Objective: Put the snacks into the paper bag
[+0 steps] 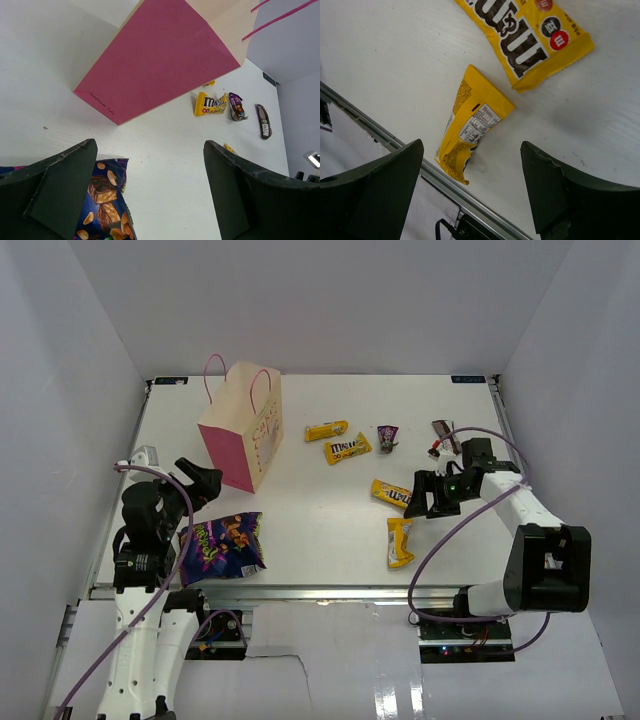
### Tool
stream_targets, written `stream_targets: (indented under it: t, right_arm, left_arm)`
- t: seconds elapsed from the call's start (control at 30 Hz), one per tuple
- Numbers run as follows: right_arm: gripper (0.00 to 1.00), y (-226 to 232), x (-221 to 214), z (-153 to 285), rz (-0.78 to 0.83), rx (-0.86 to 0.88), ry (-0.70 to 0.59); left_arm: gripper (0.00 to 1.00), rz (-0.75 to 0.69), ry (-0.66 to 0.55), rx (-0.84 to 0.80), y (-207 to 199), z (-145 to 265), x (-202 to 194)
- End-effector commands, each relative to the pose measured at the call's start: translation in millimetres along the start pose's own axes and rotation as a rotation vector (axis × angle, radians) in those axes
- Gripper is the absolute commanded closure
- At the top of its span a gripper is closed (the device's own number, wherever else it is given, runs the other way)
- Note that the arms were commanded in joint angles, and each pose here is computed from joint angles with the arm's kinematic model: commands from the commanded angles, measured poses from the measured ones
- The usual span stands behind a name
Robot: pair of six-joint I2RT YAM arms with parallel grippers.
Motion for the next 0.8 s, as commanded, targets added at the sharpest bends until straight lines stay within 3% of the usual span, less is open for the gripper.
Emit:
stream_targets:
  t: [0.0,0.47,0.7,0.73,0.77]
  right_arm:
    - [0.16,18.9,-6.0,-6.6,-0.019,0.021,0.022]
    - [0.32,17.7,-46.4,-42.7,-0.096,-0.048,0.194]
    - [0.57,25.4,-41.1,-57.3,-0.069,-0.017,0.216]
    - [0.69,26.3,-36.4,-57.9,-0.064,-0.011,0.211]
    - [0.75,27.5,-34.5,-57.3,-0.057,-0.004,0.209]
  left_arm:
    - [0.02,0.025,0.023,-0.025,-4.2,2.3,-5.3]
    - [0.02,0.053,0.020,-0.055,-9.8,11.7,-6.8]
    - [0.02,0.074,0.023,-0.055,-8.6,14.9,-10.6]
    - [0.02,0.074,0.024,-0.056,-8.8,14.9,-10.7]
    - [0.02,0.075,0.025,-0.055,-8.6,15.0,-11.0]
Point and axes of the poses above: each gripper's point midway between its finger pads, its own z axis back along the fingers, its own y axis along the line the jaws close on, x = y × z, the point moved 2 cm from there along z, back along the fingers, and after that the axes turned 3 degrees about z, right-handed, at the moved point
